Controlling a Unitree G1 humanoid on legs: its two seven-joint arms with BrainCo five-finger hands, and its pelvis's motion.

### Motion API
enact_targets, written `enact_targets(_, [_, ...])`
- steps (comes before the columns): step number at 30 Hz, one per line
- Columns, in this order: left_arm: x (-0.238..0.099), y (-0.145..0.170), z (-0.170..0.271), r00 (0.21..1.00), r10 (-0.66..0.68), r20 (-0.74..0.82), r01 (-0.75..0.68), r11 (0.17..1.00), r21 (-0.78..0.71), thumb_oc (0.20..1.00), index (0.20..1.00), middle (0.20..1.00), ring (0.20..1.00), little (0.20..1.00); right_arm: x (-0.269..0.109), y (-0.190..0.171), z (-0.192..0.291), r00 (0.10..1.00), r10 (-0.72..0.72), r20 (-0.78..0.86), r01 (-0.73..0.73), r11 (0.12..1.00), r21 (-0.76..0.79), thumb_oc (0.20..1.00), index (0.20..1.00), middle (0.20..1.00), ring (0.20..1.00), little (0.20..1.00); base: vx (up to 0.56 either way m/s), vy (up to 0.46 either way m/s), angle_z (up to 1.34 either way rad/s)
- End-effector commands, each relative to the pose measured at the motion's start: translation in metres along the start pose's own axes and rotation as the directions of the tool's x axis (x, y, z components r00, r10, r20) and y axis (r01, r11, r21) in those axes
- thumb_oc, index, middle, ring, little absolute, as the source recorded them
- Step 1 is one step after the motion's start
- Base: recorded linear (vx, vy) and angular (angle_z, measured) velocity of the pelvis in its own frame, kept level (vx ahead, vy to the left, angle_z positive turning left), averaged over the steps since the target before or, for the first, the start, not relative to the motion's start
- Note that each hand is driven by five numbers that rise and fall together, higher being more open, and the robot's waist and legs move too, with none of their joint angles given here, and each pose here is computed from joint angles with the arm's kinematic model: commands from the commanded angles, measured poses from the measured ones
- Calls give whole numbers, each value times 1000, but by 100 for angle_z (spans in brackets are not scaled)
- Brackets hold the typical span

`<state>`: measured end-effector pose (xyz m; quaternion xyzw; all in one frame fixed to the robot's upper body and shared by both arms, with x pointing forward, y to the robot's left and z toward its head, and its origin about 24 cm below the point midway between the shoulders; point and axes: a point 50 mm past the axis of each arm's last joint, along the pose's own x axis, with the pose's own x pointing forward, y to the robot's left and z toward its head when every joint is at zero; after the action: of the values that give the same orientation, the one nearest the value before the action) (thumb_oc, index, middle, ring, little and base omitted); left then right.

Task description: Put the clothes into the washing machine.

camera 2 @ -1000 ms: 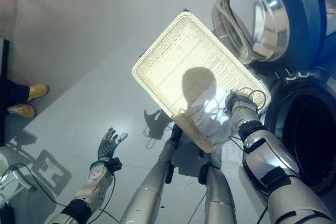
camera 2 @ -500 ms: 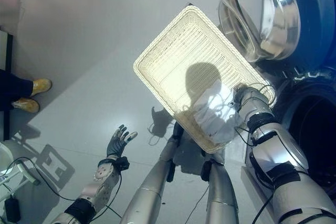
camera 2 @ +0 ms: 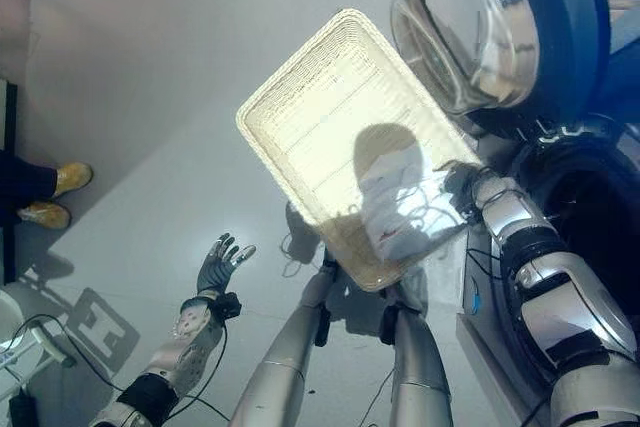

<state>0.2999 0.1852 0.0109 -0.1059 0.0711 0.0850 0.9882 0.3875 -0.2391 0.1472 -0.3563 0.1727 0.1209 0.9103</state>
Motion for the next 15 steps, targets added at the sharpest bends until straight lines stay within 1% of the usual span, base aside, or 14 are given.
enact_targets(1, [-6,22,-1,997,65,30,-66,997,47,1000,1000,1000,1000,1000,8,51,8,974,196,113,-205,976,75,200,200,200,200,200,-21,-12,-14])
enact_targets(6, [-7,28,-2,996,86,31,-87,995,46,1000,1000,1000,1000,1000,3,52,14,962,210,174,-233,965,120,200,200,200,200,200,-23,-5,-8])
enact_targets(8, [-7,30,-4,995,91,27,-93,995,45,1000,1000,1000,1000,1000,2,52,15,955,210,211,-252,947,197,200,200,200,200,200,-26,1,-6])
enact_targets(12, [-8,30,-8,995,98,22,-99,994,41,1000,1000,1000,1000,1000,2,52,17,949,181,259,-257,919,300,200,200,200,200,200,-27,21,-5])
enact_targets(13, [-8,30,-8,995,98,24,-99,994,39,1000,1000,1000,1000,1000,2,52,18,944,164,285,-262,900,349,200,200,200,200,200,-32,23,-7])
enact_targets(15, [-8,30,-8,995,98,26,-99,994,38,1000,1000,1000,1000,1000,2,52,19,940,150,308,-267,883,386,200,200,200,200,200,-23,10,-9])
